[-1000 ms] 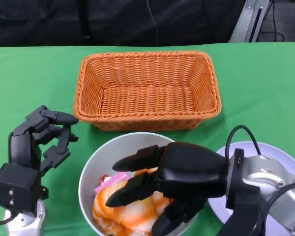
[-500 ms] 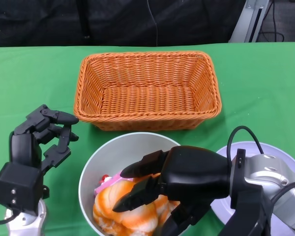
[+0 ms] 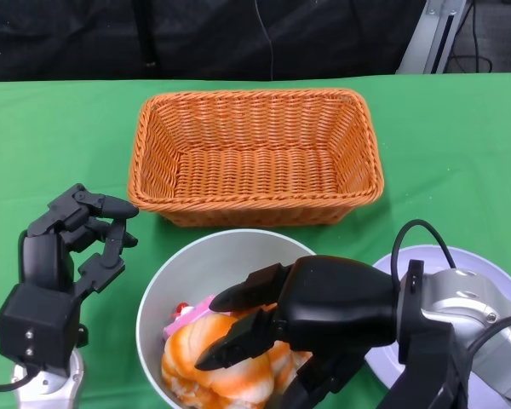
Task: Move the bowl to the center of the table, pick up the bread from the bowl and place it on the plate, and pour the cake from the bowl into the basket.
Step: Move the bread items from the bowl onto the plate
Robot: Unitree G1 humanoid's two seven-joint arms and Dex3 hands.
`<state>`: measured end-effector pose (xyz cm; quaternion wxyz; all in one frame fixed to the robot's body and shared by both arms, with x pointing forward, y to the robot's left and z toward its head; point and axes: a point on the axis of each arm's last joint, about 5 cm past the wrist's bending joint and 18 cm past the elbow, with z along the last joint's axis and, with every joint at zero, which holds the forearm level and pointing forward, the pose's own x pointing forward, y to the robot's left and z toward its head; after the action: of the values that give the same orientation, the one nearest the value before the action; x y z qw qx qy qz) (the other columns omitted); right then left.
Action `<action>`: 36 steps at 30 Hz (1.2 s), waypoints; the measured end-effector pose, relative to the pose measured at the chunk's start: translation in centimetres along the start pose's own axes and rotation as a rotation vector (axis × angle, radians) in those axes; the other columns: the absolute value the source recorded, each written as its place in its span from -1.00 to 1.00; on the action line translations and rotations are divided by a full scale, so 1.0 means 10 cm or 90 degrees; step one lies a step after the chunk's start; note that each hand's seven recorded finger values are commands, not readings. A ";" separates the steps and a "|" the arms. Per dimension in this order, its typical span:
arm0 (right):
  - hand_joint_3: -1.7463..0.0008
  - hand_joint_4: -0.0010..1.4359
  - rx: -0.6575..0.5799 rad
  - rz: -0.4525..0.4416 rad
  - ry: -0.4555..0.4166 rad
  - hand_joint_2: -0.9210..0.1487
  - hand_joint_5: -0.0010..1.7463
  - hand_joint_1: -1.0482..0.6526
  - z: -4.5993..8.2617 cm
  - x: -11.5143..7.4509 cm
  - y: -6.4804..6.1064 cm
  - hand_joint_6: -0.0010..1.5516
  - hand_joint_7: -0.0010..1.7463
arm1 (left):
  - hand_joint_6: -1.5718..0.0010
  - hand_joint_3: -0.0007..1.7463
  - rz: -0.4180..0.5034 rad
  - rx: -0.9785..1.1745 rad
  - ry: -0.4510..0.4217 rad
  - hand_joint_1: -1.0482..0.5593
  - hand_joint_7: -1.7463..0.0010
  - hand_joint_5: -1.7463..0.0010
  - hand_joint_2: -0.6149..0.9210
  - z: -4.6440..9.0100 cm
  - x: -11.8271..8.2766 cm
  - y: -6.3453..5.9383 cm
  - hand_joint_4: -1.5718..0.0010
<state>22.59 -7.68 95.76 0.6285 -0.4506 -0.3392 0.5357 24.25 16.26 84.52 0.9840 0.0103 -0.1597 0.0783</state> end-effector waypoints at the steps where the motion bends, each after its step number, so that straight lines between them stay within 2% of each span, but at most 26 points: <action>1: 0.86 -0.29 0.000 0.001 0.000 -1.00 -1.00 -0.76 0.00 0.00 0.00 -0.22 -1.00 | -0.10 -0.21 0.000 -0.001 0.000 0.17 -0.24 -0.55 0.82 0.00 0.00 -0.01 -0.03; 9: 0.84 -0.32 0.006 0.025 0.003 -1.00 -1.00 -0.76 0.00 0.01 0.01 -0.24 -1.00 | -0.10 -0.18 0.005 -0.006 -0.003 0.18 -0.24 -0.56 0.81 0.02 0.01 -0.03 -0.03; 14: 0.84 -0.33 0.009 0.040 0.005 -1.00 -1.00 -0.76 0.01 0.02 0.01 -0.23 -1.00 | -0.09 -0.09 0.008 -0.009 0.004 0.17 -0.25 -0.59 0.75 0.02 0.02 -0.04 0.00; 21: 0.87 -0.32 0.016 0.047 0.003 -1.00 -1.00 -0.75 0.02 0.04 0.01 -0.23 -1.00 | -0.10 -0.07 0.024 -0.006 0.024 0.18 -0.25 -0.59 0.72 0.02 0.02 -0.05 0.00; 36: 0.88 -0.32 0.023 0.046 0.004 -1.00 -1.00 -0.75 0.01 0.04 0.01 -0.23 -1.00 | -0.10 -0.04 0.031 -0.003 0.032 0.18 -0.25 -0.60 0.70 0.02 0.01 -0.03 0.00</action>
<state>22.51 -7.27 95.72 0.6177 -0.4527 -0.3109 0.5629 24.33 15.92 84.70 0.9855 0.0019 -0.1353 0.1022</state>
